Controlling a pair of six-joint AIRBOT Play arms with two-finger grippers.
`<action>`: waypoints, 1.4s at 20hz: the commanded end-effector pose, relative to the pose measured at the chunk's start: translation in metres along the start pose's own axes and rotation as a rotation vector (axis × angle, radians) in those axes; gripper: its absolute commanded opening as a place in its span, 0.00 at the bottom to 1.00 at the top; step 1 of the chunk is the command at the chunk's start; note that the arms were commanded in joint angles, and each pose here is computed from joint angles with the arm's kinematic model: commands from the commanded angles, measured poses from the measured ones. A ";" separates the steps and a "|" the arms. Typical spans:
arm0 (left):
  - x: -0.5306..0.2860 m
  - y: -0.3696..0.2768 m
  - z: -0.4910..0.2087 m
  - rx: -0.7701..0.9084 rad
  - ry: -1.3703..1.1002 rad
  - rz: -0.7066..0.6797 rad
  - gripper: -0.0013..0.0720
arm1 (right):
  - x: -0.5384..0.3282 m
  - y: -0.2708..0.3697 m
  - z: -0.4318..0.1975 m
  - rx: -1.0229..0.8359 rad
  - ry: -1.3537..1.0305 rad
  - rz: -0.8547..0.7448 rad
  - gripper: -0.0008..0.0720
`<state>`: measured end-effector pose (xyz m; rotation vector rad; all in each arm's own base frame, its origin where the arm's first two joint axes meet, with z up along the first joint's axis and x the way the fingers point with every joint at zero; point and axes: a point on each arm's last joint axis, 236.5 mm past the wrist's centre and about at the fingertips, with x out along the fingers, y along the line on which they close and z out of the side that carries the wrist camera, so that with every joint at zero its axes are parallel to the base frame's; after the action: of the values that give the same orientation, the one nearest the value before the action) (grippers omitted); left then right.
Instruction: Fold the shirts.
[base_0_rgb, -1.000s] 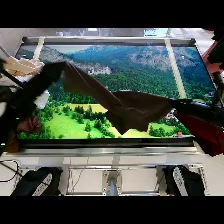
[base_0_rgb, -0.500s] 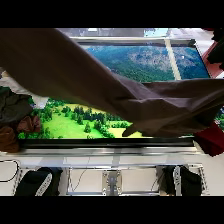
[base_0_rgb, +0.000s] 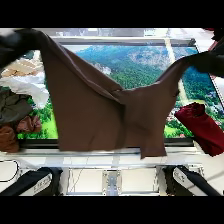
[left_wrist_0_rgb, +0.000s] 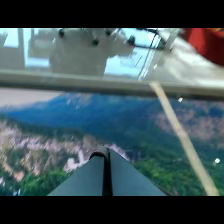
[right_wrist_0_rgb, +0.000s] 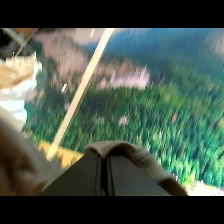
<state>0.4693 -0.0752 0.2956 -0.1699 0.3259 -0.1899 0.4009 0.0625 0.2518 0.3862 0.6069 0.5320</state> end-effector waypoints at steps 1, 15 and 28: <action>0.098 0.068 -0.098 -0.026 0.222 0.203 0.03 | 0.126 -0.071 -0.086 0.083 0.262 -0.060 0.05; 0.110 0.115 -0.014 -0.213 -0.095 0.262 0.90 | 0.169 -0.186 -0.021 0.107 -0.101 -0.356 0.67; -0.097 0.133 -0.288 -0.630 0.306 0.420 0.90 | 0.049 -0.184 -0.217 0.613 0.215 -0.218 0.67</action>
<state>0.3520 0.0736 0.0990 -0.3762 0.6964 0.3290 0.3936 -0.0587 0.0057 0.6441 0.9776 0.0773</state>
